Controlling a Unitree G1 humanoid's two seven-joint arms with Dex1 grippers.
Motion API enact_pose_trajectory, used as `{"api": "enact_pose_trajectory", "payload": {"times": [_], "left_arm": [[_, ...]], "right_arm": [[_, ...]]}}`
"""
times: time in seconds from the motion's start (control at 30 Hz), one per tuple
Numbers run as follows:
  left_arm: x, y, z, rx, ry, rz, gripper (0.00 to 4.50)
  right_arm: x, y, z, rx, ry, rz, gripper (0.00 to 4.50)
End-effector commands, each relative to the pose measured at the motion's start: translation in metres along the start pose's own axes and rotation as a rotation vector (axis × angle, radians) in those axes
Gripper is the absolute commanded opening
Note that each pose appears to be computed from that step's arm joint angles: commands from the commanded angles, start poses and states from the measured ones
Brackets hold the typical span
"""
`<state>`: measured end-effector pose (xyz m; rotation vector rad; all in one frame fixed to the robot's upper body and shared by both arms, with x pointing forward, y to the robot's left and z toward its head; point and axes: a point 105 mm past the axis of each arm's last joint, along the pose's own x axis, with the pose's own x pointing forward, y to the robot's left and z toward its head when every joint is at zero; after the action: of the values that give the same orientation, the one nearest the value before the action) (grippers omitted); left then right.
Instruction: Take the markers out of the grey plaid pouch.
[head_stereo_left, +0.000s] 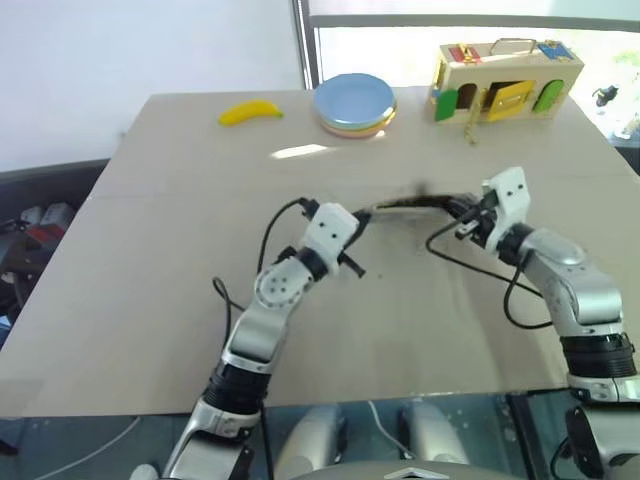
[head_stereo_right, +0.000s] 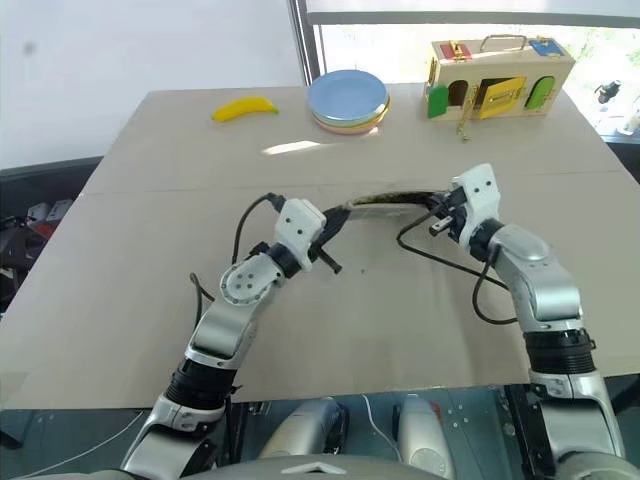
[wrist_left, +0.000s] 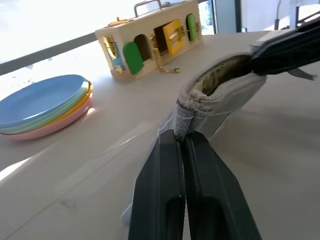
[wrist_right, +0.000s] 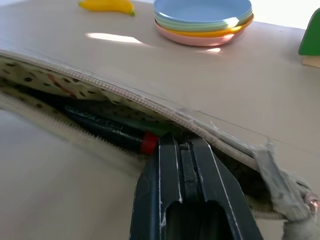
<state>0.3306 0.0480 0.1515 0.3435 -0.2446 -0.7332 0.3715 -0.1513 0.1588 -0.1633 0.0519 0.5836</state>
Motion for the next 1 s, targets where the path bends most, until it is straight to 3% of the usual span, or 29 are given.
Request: {"api": "enact_pose_trajectory", "payload": {"times": [0.03,0.1,0.2,0.3,0.43,0.6,0.83,1.0], "left_arm": [[0.004,-0.006,0.019,0.021,-0.067,-0.052,0.00],[0.005,-0.008,0.019,0.010,-0.069,-0.060,0.00],[0.007,-0.009,0.019,-0.019,-0.077,-0.058,0.00],[0.008,-0.016,0.021,-0.045,-0.081,-0.097,0.00],[0.010,-0.028,0.029,-0.129,-0.107,-0.159,0.00],[0.007,-0.035,0.039,-0.293,-0.136,-0.204,0.00],[-0.002,-0.040,0.063,-0.635,-0.201,-0.291,0.00],[-0.005,-0.040,0.049,-0.862,-0.140,-0.325,0.00]], "right_arm": [[0.009,0.004,0.011,-0.096,0.017,0.026,0.05],[0.013,0.012,0.009,-0.221,0.063,0.064,0.27],[0.014,0.026,0.004,-0.377,0.135,0.163,1.26],[0.017,0.018,0.003,-0.548,0.216,0.117,2.57],[0.025,0.021,0.019,-0.773,0.179,0.142,4.45],[0.017,0.026,0.038,-0.883,0.183,0.240,4.45],[-0.018,0.045,0.058,-0.919,0.336,0.465,4.45],[-0.033,0.050,0.051,-0.918,0.486,0.569,4.45]]}}
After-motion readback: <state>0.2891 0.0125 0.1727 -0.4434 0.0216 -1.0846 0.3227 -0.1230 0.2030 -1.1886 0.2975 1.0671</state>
